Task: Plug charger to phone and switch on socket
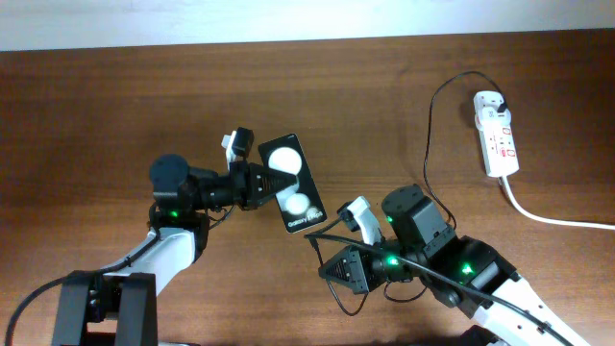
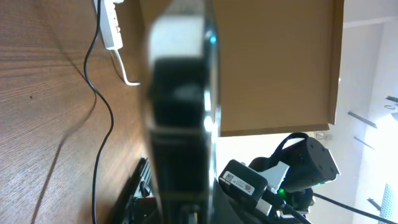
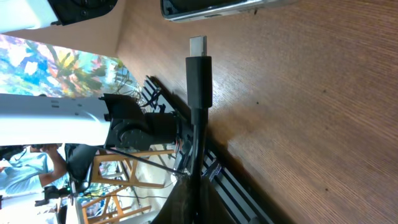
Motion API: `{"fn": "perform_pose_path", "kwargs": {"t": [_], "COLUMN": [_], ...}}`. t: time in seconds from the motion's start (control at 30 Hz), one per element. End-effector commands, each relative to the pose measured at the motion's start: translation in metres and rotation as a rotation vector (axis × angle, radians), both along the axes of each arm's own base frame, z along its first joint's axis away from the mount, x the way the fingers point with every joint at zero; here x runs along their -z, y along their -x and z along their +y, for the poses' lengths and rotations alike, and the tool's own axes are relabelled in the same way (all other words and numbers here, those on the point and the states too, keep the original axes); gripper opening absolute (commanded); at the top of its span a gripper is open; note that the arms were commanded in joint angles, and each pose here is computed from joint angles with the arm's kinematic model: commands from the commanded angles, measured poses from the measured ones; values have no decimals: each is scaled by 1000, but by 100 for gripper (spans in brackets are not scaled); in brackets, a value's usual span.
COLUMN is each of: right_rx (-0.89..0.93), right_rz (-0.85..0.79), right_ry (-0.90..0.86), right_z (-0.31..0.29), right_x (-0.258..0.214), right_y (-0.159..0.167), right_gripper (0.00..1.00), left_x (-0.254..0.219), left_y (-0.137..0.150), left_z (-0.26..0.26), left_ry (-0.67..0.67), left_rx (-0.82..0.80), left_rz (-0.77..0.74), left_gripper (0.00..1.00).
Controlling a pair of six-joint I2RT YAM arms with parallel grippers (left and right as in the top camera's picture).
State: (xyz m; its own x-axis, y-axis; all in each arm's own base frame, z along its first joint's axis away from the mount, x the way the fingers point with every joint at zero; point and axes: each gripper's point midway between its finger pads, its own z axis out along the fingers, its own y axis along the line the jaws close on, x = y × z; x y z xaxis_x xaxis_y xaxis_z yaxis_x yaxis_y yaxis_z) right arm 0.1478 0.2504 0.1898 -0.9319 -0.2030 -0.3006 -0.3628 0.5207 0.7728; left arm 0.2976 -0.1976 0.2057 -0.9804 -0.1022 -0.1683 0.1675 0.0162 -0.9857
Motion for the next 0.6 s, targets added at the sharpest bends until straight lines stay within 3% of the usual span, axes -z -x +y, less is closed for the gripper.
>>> {"fn": "perform_pose_path", "kwargs": {"t": [0.0, 0.57], "right_rx": [5, 22], "right_rz": [-41, -33], "right_ry": [4, -2], "right_z": [1, 4], "right_x": [-3, -3], "right_y": [-5, -10], "right_gripper": [4, 4], "left_x": [-9, -9], "left_y": [-2, 1], "left_z": [1, 1], "left_ry": [4, 9], "left_rx": [-3, 15], "left_rz": [-31, 28], "left_gripper": [0, 0]}}
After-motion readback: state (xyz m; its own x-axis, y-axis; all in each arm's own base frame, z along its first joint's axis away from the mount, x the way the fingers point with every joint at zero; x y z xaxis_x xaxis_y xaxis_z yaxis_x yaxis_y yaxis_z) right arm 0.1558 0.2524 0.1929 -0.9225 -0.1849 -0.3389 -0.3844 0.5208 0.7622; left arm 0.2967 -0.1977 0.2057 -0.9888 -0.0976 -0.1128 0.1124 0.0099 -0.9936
